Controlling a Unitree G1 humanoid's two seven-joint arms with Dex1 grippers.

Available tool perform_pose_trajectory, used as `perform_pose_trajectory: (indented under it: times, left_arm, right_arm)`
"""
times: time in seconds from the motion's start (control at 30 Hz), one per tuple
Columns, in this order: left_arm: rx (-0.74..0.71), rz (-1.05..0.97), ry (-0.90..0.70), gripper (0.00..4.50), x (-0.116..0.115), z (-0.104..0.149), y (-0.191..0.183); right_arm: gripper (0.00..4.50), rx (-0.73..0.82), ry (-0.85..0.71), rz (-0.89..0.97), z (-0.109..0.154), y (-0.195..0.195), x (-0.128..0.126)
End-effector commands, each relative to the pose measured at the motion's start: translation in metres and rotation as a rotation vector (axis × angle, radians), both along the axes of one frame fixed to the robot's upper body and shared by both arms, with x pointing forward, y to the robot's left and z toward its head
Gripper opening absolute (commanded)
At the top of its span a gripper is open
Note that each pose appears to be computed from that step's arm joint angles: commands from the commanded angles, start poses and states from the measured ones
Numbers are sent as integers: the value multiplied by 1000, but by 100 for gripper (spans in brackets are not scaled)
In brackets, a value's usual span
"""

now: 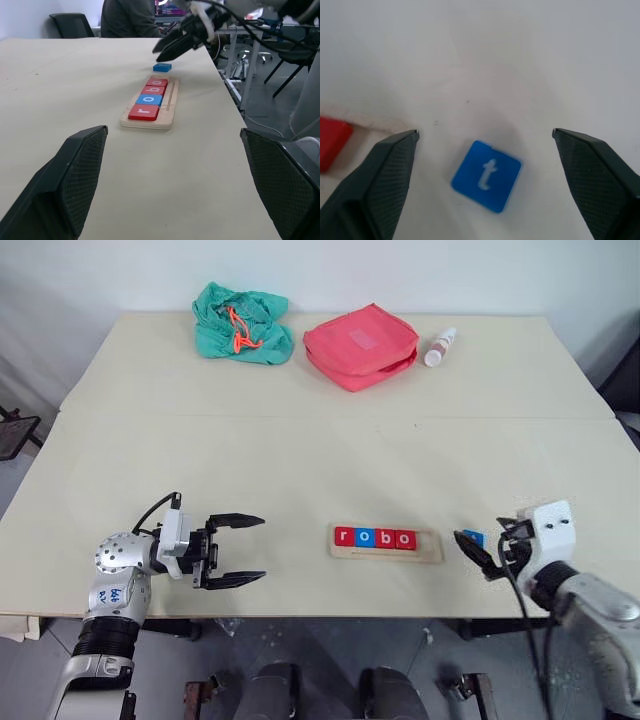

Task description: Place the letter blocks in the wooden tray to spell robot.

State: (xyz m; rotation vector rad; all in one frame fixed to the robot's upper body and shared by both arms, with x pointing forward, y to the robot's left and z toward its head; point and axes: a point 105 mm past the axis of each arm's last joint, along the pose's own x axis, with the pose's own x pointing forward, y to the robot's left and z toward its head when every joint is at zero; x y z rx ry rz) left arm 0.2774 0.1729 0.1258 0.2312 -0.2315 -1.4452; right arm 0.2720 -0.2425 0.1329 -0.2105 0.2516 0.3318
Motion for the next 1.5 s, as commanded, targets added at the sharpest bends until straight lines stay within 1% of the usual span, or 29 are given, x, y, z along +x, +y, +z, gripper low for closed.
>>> perform_pose_trajectory:
  times: [0.03,0.17,0.33,0.43,0.5,0.77,0.9,0.97,1.03,1.23,1.3,1.37,1.5]
  left_arm:
    - [-2,-63,-51,450,-6,8,-3]
    - [-13,-76,-47,450,-8,7,-7]
    - [-16,-77,-45,450,-11,6,-8]
    - [-17,-63,-44,450,-13,6,-7]
    - [-17,-55,-42,450,-15,5,-6]
    - [-18,-27,-43,450,-21,6,-5]
    - [-19,-17,-43,450,-24,6,-5]
    - [-20,-12,-43,450,-24,6,-5]
    - [-20,-7,-44,450,-24,6,-5]
    - [-23,-5,-46,450,-24,6,-7]
    - [-24,-5,-47,450,-23,6,-7]
    - [-26,-8,-48,450,-22,6,-8]
    - [-28,-12,-47,450,-19,6,-9]
  right_arm:
    - [446,-123,34,205,3,-2,-5]
    - [446,-258,115,387,4,-16,-3]
    - [446,-341,168,510,7,-23,6]
    - [446,-387,183,563,9,-28,20]
    - [446,-418,207,607,6,-29,24]
    - [446,-519,271,721,-3,-34,39]
    - [446,-523,280,740,-6,-32,44]
    - [407,-530,294,757,-8,-31,43]
    - [356,-516,285,758,-7,-28,44]
    - [149,-517,284,755,-9,-27,42]
    - [146,-509,273,746,-8,-26,43]
    - [146,-488,242,738,-1,-21,44]
    - [146,-432,180,745,23,-5,44]
